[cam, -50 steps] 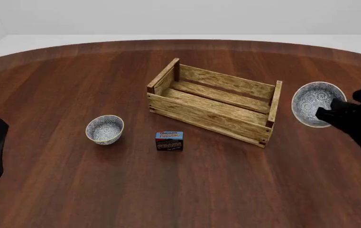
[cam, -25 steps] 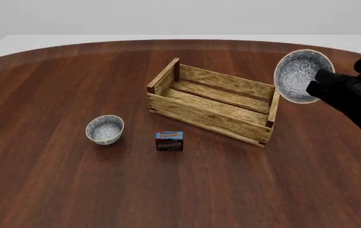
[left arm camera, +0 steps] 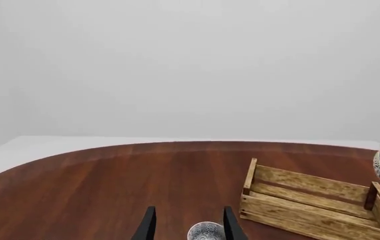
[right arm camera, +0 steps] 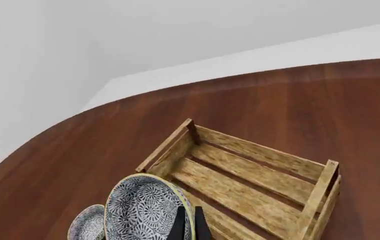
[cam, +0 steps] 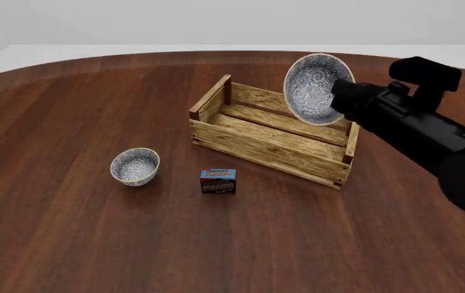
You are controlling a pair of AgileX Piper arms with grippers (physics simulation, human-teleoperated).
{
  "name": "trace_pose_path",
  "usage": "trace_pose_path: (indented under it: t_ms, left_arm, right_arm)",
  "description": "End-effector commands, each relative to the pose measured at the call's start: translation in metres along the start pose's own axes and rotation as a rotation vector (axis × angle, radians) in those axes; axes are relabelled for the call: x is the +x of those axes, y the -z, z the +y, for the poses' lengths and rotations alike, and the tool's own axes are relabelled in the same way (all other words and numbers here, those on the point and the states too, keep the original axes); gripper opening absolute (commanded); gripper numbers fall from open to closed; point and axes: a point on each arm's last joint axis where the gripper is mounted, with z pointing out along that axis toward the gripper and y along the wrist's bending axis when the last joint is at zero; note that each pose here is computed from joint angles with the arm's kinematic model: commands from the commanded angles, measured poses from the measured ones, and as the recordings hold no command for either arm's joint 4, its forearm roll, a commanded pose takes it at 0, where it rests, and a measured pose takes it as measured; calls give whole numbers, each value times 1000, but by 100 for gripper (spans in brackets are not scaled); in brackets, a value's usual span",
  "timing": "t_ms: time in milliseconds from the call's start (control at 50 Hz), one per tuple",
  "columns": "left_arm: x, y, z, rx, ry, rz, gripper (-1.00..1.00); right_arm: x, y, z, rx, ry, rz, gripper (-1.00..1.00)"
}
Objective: Stack the right bowl on the left bowl and place them in the tray.
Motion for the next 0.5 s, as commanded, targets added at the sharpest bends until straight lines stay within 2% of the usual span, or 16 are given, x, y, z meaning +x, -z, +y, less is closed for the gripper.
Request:
trace_pose_path:
  t_ms: [20, 140, 320, 360, 380, 400, 500]
  left_arm:
    - [-4, 5, 0, -9, 7, -6, 100]
    - [-2, 7, 0, -15, 7, -2, 100]
    - [-3, 10, 1, -24, 5, -4, 100]
    - [-3, 10, 1, -25, 5, -5, 100]
    - [-3, 11, 1, -27, 4, -6, 100]
    - [-3, 11, 1, -28, 5, -6, 100]
    - [-6, 13, 1, -30, 5, -10, 100]
  right_arm:
    - [4, -12, 38, -134, -124, 32, -100]
    - [11, -19, 58, -193, -198, 71, -100]
    - [24, -27, 78, -247, -261, 126, -100]
    - [27, -27, 82, -257, -267, 137, -100]
    - [29, -28, 87, -268, -245, 148, -100]
    - [30, -31, 86, -264, -256, 151, -100]
    - [36, -42, 100, -286, -225, 185, -100]
